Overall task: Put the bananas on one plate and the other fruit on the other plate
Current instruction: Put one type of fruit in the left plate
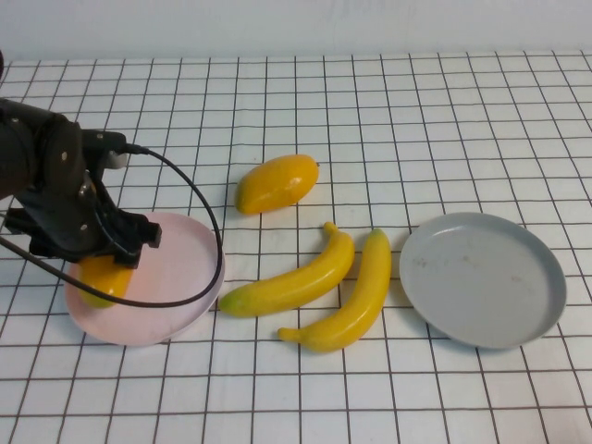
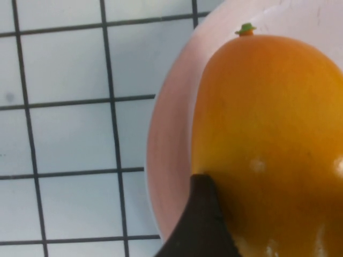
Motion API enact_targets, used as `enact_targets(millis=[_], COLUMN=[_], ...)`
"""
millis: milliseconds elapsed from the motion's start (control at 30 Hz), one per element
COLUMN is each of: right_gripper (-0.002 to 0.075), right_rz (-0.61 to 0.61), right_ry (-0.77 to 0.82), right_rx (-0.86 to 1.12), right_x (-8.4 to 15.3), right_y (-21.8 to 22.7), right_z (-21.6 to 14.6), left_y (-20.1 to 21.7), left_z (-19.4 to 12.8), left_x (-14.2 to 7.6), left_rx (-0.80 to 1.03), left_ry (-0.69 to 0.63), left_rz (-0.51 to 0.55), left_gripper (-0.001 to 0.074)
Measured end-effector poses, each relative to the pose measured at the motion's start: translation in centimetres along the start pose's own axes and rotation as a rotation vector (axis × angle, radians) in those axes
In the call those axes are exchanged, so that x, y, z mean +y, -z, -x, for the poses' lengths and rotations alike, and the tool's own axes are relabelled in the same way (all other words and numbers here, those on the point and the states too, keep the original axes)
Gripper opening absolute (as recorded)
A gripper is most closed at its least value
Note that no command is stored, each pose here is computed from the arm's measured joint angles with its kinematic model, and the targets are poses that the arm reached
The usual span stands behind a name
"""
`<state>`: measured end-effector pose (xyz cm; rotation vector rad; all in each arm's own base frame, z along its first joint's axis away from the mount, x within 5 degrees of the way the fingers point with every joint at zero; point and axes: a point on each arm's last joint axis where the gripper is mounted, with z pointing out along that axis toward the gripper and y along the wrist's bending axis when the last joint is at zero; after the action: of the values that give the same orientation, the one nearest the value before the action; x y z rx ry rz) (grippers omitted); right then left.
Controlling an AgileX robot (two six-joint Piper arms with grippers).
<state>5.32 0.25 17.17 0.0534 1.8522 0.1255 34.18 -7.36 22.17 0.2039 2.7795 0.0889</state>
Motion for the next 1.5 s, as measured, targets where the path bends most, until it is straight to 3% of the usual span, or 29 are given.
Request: enact_targets(millis=[233, 333, 433, 567, 700, 833, 967, 1200, 1500], right_gripper=[-0.0016, -0.0016, -0.0016, -0.0016, -0.0016, -0.0016, -0.0016, -0.0016, -0.0016], right_rz=[0.000, 0.000, 0.000, 0.000, 0.000, 0.000, 0.000, 0.000, 0.000], right_ry=[0.000, 0.000, 0.000, 0.000, 0.000, 0.000, 0.000, 0.000, 0.000], right_rx=[0.000, 0.000, 0.000, -0.002, -0.002, -0.002, -0.002, -0.002, -0.002], right_x=[0.0, 0.0, 0.0, 0.0, 0.0, 0.0, 0.0, 0.0, 0.0], right_y=[0.0, 0.0, 0.0, 0.0, 0.0, 0.0, 0.0, 0.0, 0.0], right_z=[0.0, 0.0, 0.0, 0.0, 0.0, 0.0, 0.0, 0.0, 0.0], left_y=[0.2, 0.3, 0.4, 1.6, 5.0, 8.8, 10.4, 4.7, -1.6], left_z=[-0.1, -0.1, -0.2, 0.7, 3.6, 6.5, 8.6, 10.7, 12.7], left_x=[-0.5, -0.5, -0.5, -0.4, -0.4, -1.8, -5.5, -10.0, -12.4], left_rx=[0.002, -0.002, -0.001, 0.010, -0.081, -0.262, -0.392, -0.236, -0.184], left_ry=[-0.050, -0.097, -0.113, -0.117, -0.153, -0.324, -0.563, -0.756, -0.764], left_rz=[-0.054, -0.063, -0.063, -0.060, -0.074, -0.117, -0.135, -0.213, -0.305], left_gripper=[0.0496, 0.0616, 0.0666, 0.0668, 0.0668, 0.0668, 0.0668, 0.0668, 0.0668])
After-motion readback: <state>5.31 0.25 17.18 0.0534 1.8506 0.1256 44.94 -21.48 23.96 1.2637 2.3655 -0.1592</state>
